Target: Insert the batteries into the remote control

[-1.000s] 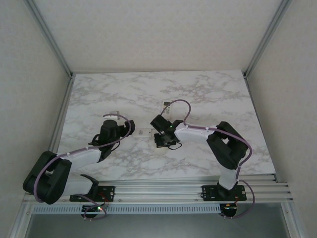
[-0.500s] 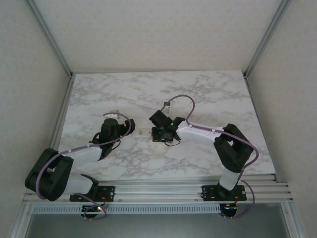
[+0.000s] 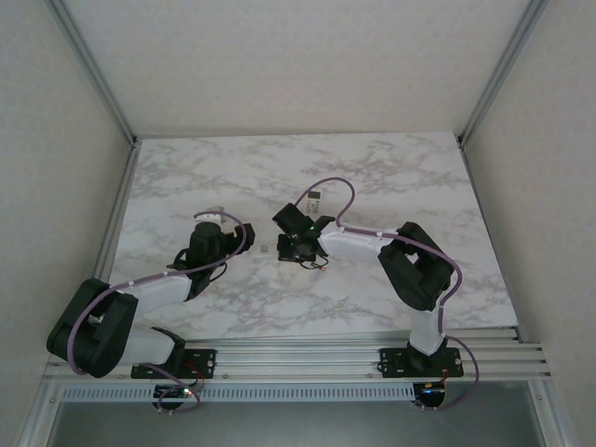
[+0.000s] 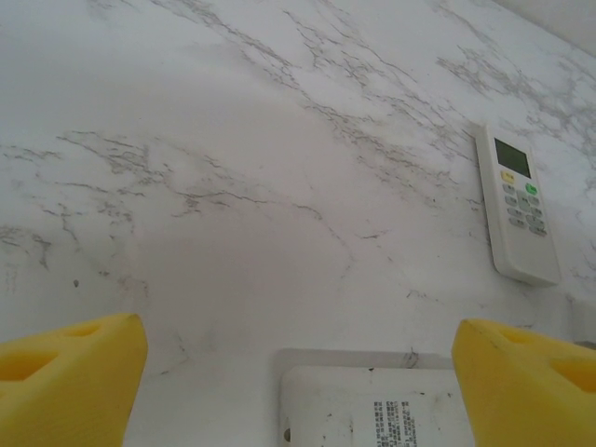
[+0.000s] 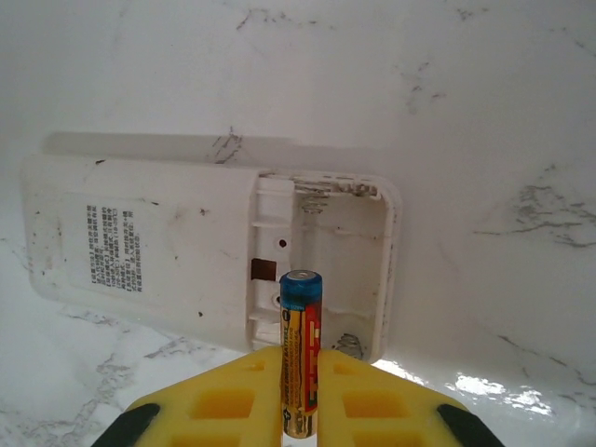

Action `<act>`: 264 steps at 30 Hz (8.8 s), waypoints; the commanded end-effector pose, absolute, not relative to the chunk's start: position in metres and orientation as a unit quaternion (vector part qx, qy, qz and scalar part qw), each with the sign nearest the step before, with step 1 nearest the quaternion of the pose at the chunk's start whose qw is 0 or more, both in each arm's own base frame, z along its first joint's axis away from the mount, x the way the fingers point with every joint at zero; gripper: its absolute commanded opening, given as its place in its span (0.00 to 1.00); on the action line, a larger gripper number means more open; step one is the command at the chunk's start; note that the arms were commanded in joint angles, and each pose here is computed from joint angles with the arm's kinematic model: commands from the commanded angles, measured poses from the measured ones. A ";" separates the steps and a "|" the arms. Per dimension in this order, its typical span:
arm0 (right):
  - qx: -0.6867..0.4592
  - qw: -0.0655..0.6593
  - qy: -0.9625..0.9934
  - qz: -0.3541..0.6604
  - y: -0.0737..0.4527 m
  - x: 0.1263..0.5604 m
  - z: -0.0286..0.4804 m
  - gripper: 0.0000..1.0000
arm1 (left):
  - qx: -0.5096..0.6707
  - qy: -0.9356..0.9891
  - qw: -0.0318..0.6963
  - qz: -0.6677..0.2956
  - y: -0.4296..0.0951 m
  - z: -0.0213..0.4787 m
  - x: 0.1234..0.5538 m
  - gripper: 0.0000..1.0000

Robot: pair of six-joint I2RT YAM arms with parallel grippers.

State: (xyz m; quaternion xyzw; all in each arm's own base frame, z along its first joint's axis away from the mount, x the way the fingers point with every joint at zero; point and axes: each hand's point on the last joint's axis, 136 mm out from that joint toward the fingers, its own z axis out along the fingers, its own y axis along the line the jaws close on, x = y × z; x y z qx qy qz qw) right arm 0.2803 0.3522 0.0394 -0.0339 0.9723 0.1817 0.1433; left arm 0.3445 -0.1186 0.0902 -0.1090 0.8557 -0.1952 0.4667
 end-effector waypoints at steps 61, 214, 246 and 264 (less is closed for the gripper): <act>-0.052 0.147 0.973 0.173 0.355 0.292 0.038 0.17 | -0.121 0.907 0.309 -0.259 -0.160 0.023 0.352 0.50; 0.547 0.028 0.831 0.099 0.252 0.257 0.025 0.59 | -0.132 0.905 0.320 -0.247 -0.146 0.028 0.355 0.53; 0.069 0.249 0.964 0.061 0.271 0.323 0.092 0.00 | -0.131 0.904 0.323 -0.248 -0.146 0.030 0.355 0.53; 0.024 0.188 0.975 0.114 0.346 0.334 0.057 0.00 | -0.131 0.904 0.321 -0.249 -0.146 0.028 0.355 0.52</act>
